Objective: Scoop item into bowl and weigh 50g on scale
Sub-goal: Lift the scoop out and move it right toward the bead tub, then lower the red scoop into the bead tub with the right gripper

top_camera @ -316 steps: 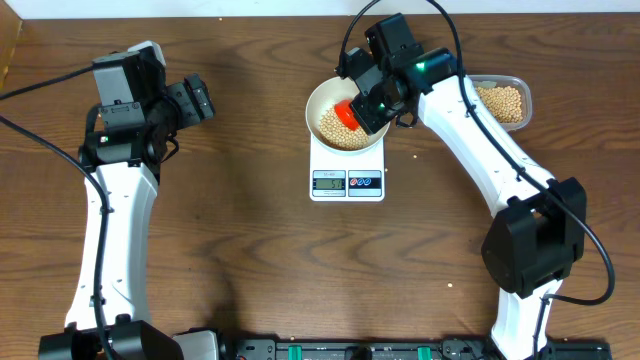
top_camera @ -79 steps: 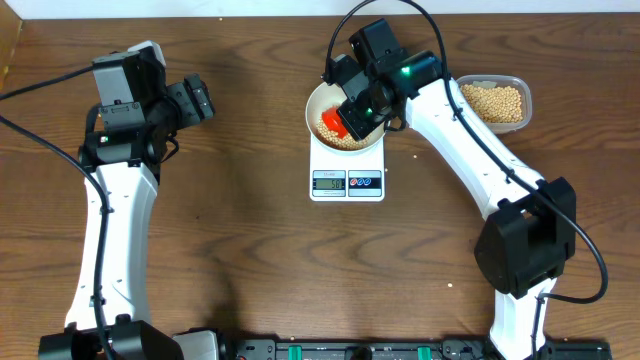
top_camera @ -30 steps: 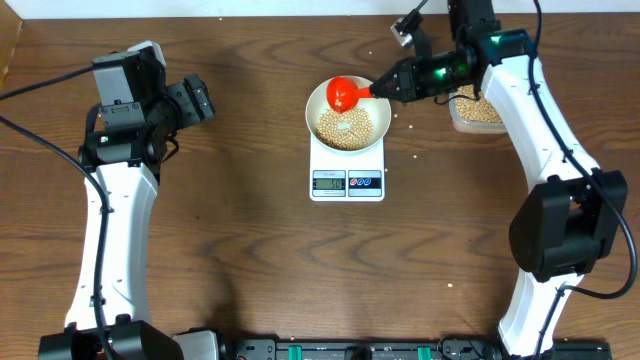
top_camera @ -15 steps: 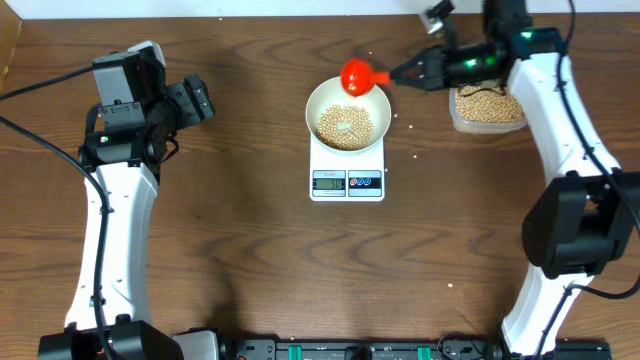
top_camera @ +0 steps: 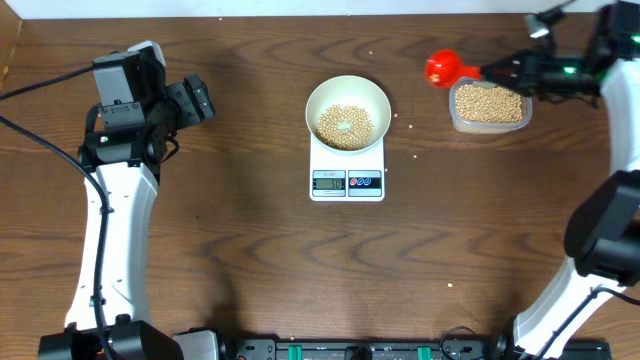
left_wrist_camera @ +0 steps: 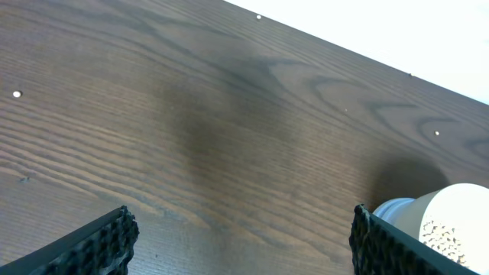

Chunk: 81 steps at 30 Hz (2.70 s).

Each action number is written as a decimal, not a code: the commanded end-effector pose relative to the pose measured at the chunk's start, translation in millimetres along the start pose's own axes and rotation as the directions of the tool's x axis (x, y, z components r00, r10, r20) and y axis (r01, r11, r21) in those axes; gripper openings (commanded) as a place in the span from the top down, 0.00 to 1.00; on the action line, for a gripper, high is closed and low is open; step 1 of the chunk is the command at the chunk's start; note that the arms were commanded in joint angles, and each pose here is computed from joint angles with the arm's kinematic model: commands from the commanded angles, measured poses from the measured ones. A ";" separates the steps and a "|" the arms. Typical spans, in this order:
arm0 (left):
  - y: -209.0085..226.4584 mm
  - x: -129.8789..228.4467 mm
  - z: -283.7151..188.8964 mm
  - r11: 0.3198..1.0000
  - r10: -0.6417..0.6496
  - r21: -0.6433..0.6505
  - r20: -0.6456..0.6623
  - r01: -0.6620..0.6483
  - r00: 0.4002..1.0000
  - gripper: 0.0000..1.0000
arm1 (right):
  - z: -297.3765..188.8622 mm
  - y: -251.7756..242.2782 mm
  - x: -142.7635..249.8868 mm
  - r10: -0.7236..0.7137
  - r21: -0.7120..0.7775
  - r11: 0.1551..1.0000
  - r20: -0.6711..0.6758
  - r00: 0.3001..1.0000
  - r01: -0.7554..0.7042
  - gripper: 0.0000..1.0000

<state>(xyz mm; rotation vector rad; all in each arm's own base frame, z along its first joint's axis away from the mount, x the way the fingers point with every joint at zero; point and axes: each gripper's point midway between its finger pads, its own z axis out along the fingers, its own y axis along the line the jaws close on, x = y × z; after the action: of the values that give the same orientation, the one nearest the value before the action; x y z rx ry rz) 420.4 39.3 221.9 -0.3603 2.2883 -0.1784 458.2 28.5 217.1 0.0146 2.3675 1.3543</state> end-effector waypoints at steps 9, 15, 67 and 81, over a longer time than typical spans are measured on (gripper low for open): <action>1.5 -4.0 -2.4 1.000 0.013 -0.010 0.010 -0.013 1.000 0.09 | -49.7 -39.5 -1.5 -0.050 0.285 0.958 0.033 0.998 0.038 0.99; 1.5 -4.0 -2.4 1.000 0.013 -0.009 0.010 -0.013 1.000 0.09 | -46.2 -57.8 3.1 -0.054 0.428 0.902 -0.018 0.998 0.057 0.99; 1.5 -4.0 -2.4 1.000 0.013 -0.010 0.010 -0.013 1.000 0.09 | -37.2 -24.6 20.8 -0.221 0.858 0.365 -0.296 0.929 0.360 0.99; 1.5 -4.1 -2.4 1.000 0.013 -0.010 0.011 -0.013 1.000 0.09 | -32.8 -3.1 15.5 -0.181 0.684 0.706 -0.079 0.980 0.185 0.99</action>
<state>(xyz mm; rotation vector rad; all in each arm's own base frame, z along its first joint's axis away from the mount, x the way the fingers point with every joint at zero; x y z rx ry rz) 420.4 39.3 221.8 -0.3603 2.2887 -0.1784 437.4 -6.8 211.1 -0.0662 2.6918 0.0848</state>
